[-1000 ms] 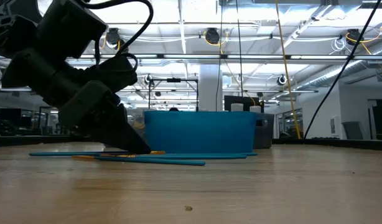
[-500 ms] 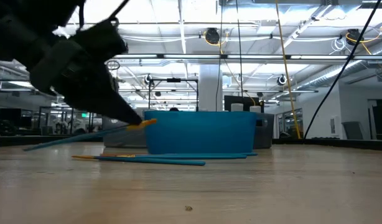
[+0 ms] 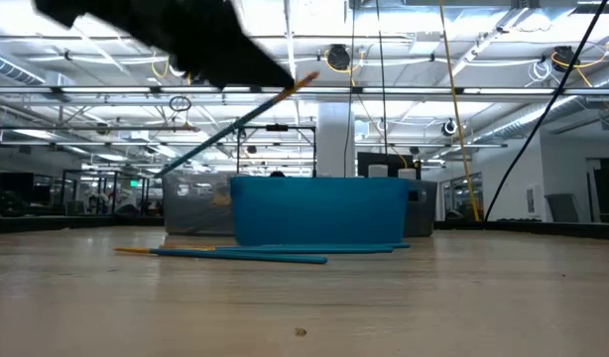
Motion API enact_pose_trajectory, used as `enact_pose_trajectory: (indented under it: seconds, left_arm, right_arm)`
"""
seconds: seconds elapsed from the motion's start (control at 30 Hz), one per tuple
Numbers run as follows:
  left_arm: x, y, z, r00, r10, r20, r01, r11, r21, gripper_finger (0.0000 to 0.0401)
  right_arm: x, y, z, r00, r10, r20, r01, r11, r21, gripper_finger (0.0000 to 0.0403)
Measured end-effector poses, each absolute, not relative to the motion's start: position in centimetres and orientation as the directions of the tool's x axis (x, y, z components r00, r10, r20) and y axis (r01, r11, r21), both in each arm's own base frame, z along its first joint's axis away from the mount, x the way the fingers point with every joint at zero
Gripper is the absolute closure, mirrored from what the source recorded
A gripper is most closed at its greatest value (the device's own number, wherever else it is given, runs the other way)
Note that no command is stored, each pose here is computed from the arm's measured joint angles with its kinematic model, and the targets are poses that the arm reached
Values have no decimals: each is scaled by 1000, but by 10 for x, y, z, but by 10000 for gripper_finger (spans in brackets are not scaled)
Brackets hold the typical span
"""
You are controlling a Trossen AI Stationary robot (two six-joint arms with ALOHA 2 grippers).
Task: Pick & Place Paint Supplies
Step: Put the blue paint brush into the blue bin
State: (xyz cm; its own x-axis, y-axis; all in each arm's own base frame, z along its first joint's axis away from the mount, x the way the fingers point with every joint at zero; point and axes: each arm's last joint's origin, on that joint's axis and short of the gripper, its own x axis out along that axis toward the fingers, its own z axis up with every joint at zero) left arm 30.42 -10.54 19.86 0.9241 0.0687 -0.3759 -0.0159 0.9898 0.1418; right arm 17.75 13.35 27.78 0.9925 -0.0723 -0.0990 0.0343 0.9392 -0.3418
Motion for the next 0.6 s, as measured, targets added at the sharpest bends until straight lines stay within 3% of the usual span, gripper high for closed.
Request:
enact_pose_trajectory:
  seconds: [0.3,0.6]
  left_arm:
    - [337,-92,259,957,42,-286,46,955,292,399]
    - [354,-49,255,960,48,-277,34,958,285,398]
  right_arm:
    - [178,134,278,992,-72,-99,34,939,-342,232]
    - [178,134,278,992,-73,-99,35,939,-342,232]
